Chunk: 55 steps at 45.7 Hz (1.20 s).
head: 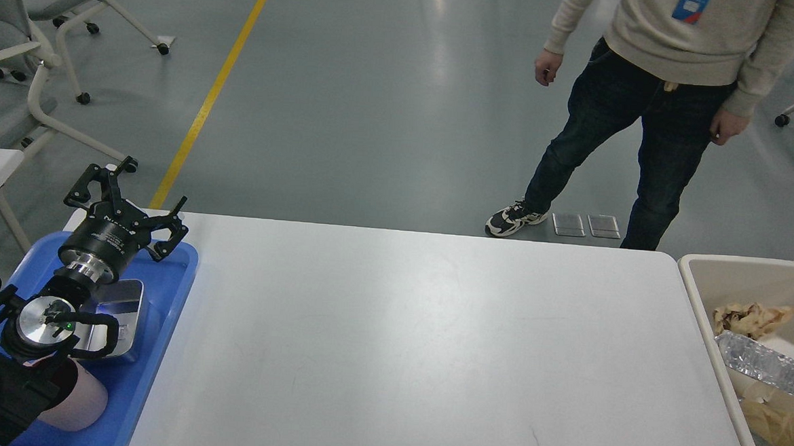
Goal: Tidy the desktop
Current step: 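Drop the foil tray into the white bin and lower the left gripper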
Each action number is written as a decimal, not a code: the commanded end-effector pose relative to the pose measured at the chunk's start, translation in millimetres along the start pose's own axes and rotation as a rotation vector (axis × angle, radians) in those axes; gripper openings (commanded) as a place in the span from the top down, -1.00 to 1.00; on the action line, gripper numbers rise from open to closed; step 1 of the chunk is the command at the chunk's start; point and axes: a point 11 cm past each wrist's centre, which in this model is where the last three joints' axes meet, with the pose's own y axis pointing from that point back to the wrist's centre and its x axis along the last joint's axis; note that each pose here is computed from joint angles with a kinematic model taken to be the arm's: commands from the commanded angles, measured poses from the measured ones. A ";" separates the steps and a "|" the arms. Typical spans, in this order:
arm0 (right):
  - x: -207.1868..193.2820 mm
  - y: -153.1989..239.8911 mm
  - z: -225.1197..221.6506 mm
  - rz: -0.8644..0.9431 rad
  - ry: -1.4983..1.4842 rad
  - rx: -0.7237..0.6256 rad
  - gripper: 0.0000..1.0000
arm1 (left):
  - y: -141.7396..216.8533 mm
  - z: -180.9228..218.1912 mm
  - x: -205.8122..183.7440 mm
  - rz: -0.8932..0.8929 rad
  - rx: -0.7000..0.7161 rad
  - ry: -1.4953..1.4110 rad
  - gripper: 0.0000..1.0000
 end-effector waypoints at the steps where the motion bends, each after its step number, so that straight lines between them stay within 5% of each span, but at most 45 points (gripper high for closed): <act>1: -0.9 -0.1 8.5 0.008 -0.031 -0.003 -1.00 | 0.4 0.8 0.8 0.002 -0.001 -0.001 -0.92; 13: 8.6 0.5 5.8 0.083 -0.039 0.009 -1.00 | 0.2 5.0 0.3 -0.001 -0.014 0.002 -0.92; 22: 7.3 -9.9 -19.8 0.195 -0.263 0.165 -1.00 | 0.3 4.6 -1.9 -0.020 -0.012 0.003 -0.92; 30: 16.8 -5.2 -104.8 0.182 -0.311 0.343 -1.00 | 0.3 5.0 -1.9 -0.020 -0.014 0.004 -0.92; 38: -24.9 -10.9 -182.1 -0.040 -0.637 0.647 -1.00 | 0.7 4.6 -1.0 -0.016 -0.013 0.004 -0.92; 55: -115.3 -20.2 -274.7 -0.291 -0.769 0.802 -1.00 | 8.2 2.5 9.4 0.017 -0.015 0.010 -0.92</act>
